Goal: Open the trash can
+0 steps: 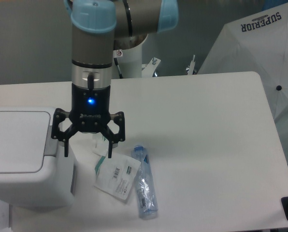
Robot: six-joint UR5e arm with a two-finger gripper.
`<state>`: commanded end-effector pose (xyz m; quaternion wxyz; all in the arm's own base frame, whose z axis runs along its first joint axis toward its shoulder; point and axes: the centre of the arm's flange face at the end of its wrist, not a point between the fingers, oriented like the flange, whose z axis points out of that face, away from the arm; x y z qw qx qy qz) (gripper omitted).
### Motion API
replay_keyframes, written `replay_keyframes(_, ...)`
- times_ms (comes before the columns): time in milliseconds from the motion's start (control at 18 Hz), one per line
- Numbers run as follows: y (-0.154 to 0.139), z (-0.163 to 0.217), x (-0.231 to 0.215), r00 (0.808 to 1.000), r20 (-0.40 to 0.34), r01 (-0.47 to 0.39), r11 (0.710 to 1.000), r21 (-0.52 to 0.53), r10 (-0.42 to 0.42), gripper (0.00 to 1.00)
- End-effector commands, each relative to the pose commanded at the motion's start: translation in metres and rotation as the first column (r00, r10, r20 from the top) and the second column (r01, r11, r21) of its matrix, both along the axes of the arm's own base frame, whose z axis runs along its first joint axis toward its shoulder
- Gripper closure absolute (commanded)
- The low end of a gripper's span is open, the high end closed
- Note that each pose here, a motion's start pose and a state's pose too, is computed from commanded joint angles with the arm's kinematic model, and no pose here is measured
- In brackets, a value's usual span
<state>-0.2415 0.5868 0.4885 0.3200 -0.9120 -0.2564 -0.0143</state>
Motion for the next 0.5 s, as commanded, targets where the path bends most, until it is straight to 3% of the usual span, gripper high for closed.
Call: replay_keyframes(500,-0.0014,-0.0044,0.0105,1.0,0.017,-0.002,1.0,-0.004,0.002,0.0)
